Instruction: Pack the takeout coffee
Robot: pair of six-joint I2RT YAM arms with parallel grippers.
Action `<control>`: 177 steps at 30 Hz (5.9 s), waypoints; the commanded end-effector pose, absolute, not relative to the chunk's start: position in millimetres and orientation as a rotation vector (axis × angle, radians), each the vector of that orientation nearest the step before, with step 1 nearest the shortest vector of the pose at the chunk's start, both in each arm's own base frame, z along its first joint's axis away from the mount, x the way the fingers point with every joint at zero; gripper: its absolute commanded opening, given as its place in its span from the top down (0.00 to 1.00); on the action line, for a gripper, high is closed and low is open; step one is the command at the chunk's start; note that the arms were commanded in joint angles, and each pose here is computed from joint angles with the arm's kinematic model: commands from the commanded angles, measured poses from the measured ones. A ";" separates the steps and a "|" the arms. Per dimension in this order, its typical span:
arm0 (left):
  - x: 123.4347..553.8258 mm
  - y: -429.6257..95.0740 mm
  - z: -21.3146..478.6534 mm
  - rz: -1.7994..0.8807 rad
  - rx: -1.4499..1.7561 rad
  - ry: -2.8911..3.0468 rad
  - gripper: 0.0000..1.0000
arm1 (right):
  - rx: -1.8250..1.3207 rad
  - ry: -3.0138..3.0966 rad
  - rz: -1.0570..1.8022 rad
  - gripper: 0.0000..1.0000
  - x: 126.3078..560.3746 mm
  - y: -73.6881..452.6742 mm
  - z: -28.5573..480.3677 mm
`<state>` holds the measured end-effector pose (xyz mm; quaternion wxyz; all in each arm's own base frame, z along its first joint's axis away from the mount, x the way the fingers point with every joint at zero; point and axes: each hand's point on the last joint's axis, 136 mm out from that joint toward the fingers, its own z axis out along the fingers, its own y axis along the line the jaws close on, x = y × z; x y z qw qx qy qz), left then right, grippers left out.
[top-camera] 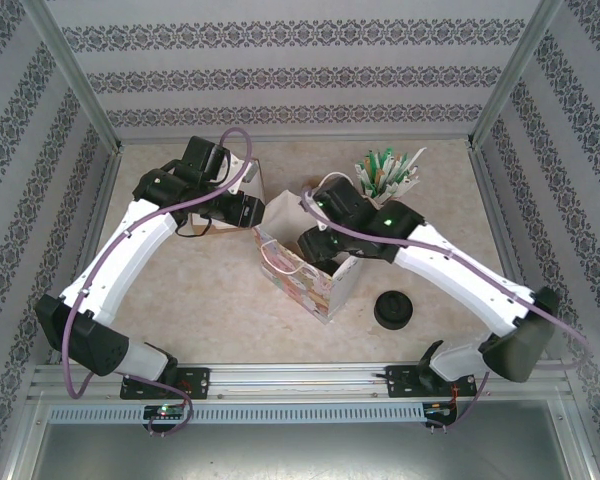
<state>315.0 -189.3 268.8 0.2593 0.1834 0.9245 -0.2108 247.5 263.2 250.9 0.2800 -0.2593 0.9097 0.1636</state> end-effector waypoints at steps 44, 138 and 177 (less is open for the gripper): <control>256.7 -151.1 312.4 -0.655 0.130 2.301 0.11 | 0.258 2.104 0.341 0.18 411.2 13.3 331.3; 451.5 -86.6 170.2 -0.231 -0.357 2.525 0.36 | -0.406 1.799 0.361 0.27 232.4 169.0 382.8; 503.0 -85.7 87.6 -0.044 -0.242 2.783 0.90 | -0.433 1.800 0.346 0.26 215.9 152.0 378.3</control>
